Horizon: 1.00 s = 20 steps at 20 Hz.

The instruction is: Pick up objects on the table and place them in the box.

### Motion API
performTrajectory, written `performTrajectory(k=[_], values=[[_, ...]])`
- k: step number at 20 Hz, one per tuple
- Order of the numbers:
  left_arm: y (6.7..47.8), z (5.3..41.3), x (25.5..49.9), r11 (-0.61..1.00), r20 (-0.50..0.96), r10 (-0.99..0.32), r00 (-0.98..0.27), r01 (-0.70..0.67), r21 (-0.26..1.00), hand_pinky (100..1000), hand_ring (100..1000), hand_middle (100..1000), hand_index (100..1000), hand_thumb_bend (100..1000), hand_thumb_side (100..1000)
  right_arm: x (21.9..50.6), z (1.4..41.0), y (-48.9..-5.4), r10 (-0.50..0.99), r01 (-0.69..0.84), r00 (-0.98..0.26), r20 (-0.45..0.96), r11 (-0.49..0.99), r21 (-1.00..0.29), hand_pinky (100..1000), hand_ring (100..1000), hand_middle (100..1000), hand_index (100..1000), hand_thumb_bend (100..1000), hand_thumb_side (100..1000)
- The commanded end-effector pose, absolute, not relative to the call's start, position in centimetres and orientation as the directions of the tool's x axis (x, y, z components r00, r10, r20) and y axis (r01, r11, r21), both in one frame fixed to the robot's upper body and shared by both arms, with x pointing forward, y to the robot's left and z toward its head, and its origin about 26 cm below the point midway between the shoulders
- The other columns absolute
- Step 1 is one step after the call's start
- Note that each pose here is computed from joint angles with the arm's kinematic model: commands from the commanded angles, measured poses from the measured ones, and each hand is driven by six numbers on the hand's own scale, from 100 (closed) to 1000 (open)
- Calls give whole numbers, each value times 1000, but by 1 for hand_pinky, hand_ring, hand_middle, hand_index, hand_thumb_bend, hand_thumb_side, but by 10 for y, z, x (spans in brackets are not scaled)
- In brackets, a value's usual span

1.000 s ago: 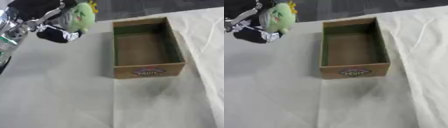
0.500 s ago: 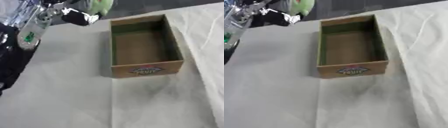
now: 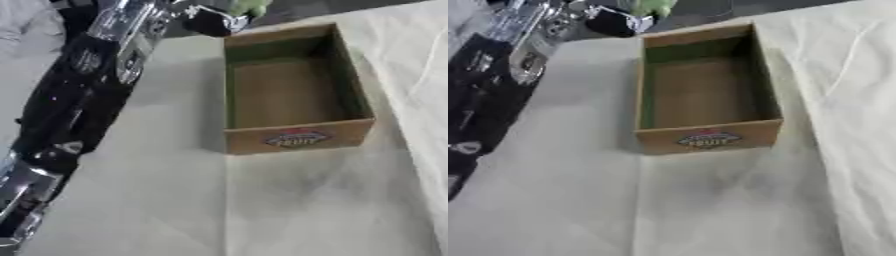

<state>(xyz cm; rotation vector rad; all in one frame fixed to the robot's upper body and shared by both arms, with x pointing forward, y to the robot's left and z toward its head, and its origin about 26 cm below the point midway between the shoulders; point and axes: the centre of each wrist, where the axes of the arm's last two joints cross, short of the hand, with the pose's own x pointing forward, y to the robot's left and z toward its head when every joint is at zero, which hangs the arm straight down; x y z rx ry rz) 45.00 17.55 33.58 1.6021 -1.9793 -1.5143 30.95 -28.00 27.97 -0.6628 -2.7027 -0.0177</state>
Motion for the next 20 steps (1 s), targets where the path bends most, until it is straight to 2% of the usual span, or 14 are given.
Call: performTrajectory(k=[1,8,20], values=[[177,336,460,-134,-446,-818,-364,-633,763,413,465,416,675,100,556,307,289,-276,423,426,-850,313,903,-65,802,826,617,743,100,1000],[175,308,475,-178,-448,-807,-385,-565,806,415,476,414,698,100,553,307,288,-275,414,418,-853,317,906,-57,802,827,617,743,100,1000],[165,290,478,-191,-454,-777,-436,-523,830,419,489,424,706,100,549,307,289,-273,405,411,-857,317,910,-52,802,828,616,743,100,1000]])
